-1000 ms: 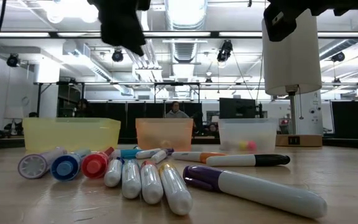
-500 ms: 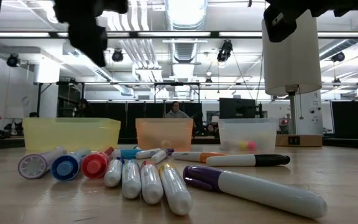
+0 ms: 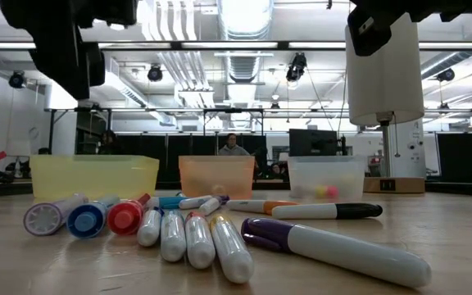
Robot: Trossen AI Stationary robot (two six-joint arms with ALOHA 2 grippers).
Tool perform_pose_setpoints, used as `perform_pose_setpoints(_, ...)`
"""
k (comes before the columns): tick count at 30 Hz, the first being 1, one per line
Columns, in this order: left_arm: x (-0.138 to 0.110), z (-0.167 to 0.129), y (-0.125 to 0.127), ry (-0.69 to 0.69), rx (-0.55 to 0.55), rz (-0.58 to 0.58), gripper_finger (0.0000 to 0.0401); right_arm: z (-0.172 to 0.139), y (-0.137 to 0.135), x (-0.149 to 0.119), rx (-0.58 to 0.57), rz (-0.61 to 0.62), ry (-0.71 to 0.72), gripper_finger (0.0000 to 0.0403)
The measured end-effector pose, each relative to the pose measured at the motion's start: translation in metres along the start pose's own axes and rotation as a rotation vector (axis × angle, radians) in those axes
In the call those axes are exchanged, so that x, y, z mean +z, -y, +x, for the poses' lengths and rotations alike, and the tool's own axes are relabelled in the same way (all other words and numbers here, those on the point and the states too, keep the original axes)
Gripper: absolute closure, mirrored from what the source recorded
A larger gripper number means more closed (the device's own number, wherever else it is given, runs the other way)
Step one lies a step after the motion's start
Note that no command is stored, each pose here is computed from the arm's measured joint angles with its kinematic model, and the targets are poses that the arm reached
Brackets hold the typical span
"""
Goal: Pick & Place Markers
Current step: Put the orange marker into the orange bin
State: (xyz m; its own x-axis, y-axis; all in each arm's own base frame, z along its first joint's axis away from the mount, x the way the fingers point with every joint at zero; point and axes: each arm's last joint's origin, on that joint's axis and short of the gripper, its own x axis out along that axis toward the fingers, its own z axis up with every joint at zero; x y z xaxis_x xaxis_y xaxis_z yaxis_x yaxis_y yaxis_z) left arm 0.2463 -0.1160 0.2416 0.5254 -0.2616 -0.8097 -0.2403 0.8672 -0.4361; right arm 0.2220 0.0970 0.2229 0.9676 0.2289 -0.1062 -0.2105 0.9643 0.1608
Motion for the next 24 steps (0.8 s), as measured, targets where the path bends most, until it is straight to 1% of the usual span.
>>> perform_pose_setpoints(4, -0.008, 0.006, 0.011, 0.032, -0.095, 0.008, 0.0238, 0.000, 0.000, 0.000, 0.000, 0.004, 0.000, 0.0344)
perform_pose_setpoints(7, -0.013, 0.007, 0.019, 0.044, -0.122, -0.007, 0.0238, 0.000, 0.000, 0.000, 0.000, 0.001, 0.000, 0.0344)
perform_pose_setpoints(10, -0.017, 0.010, 0.030, 0.085, -0.146, -0.034, 0.0238, 0.000, 0.000, 0.000, 0.000, 0.001, 0.000, 0.0344)
perform_pose_setpoints(12, -0.021, 0.013, 0.038, 0.096, -0.188, -0.012, 0.0238, 0.000, 0.000, 0.000, 0.000, 0.004, 0.000, 0.0344)
perform_pose_setpoints(14, -0.026, 0.015, 0.044, 0.088, -0.206, 0.008, 0.0238, 0.000, 0.000, 0.000, 0.000, 0.022, 0.000, 0.0344)
perform_pose_setpoints(17, -0.037, 0.021, 0.050, 0.063, -0.202, 0.039, 0.0238, 0.000, 0.000, 0.000, 0.000, 0.029, 0.000, 0.0344)
perform_pose_setpoints(19, -0.045, 0.026, 0.054, 0.050, -0.189, 0.082, 0.0238, 0.000, 0.000, 0.000, 0.000, 0.032, 0.000, 0.0344)
perform_pose_setpoints(24, -0.066, 0.051, 0.058, -0.023, -0.127, 0.133, 0.0238, 0.000, 0.000, -0.001, -0.001, 0.071, -0.007, 0.0344)
